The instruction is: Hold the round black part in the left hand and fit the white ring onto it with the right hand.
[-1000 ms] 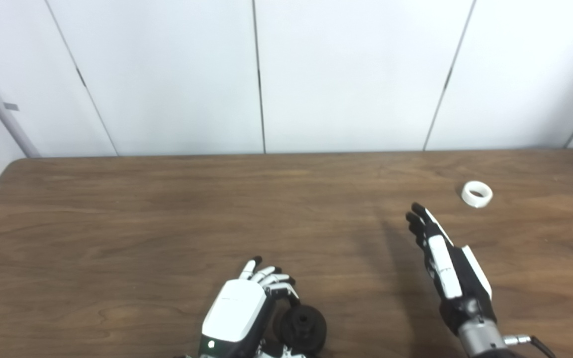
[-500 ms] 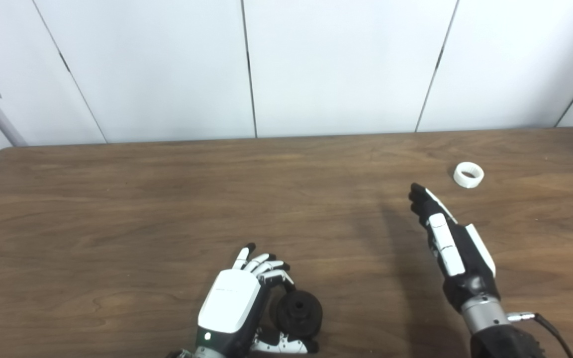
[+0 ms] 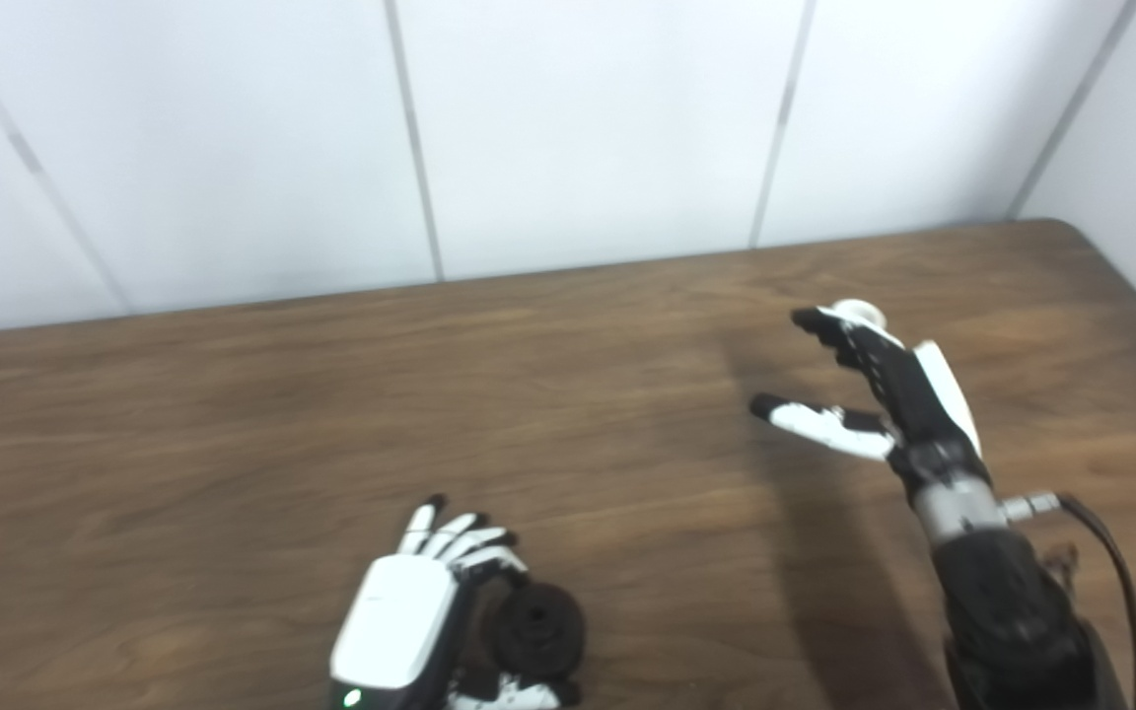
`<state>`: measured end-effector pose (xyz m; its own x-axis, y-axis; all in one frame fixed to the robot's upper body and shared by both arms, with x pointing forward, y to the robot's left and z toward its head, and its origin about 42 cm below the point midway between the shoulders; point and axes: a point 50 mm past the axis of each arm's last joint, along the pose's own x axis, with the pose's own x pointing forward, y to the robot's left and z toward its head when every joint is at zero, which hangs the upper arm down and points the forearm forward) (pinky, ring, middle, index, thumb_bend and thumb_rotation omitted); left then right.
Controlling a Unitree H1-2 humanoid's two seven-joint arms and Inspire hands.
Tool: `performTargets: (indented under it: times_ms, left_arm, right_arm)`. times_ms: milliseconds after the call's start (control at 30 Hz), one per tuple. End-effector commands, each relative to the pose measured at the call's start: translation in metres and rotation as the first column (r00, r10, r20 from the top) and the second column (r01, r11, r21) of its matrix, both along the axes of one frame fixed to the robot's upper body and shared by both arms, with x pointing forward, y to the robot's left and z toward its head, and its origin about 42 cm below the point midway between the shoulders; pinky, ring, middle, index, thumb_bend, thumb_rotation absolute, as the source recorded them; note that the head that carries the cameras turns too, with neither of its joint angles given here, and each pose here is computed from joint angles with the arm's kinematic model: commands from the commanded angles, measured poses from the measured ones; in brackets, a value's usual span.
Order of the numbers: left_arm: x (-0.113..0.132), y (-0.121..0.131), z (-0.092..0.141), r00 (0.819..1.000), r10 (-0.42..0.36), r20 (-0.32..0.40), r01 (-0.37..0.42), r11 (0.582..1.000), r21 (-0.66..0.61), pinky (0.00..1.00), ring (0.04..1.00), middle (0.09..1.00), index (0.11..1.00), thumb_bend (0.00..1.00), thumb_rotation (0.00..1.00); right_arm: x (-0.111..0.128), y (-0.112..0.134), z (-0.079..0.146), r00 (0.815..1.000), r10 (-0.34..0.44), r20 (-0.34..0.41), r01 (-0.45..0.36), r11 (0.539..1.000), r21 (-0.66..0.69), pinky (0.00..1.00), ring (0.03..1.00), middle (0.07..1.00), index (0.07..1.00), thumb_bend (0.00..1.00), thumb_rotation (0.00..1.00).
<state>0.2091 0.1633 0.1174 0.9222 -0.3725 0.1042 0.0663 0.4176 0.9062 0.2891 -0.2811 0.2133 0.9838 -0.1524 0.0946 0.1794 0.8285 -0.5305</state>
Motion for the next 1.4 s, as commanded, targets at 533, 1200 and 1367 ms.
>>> performTargets:
  times_ms: [533,1200,1367]
  left_arm:
    - [0.000,0.019,0.004,1.000,0.009,-0.005,-0.008,1.000,0.020,1.00,0.852,0.769,0.484,0.52,0.05]
    - [-0.002,0.025,0.005,1.000,0.013,-0.006,-0.013,1.000,0.015,1.00,0.845,0.761,0.484,0.52,0.05]
    - [-0.004,0.026,0.006,1.000,0.020,-0.013,-0.020,1.000,0.010,1.00,0.846,0.760,0.484,0.52,0.05]
  right_arm:
    - [0.084,-0.069,0.044,0.993,-0.114,-0.033,0.085,0.879,-0.469,1.00,1.000,0.998,0.744,0.85,0.18]
    - [0.161,-0.098,0.050,0.952,-0.186,-0.243,0.023,0.836,-0.549,1.00,1.000,1.000,0.745,0.90,0.26]
    - [0.171,-0.101,0.050,0.942,-0.200,-0.271,0.019,0.836,-0.549,1.00,1.000,1.000,0.722,0.90,0.26]
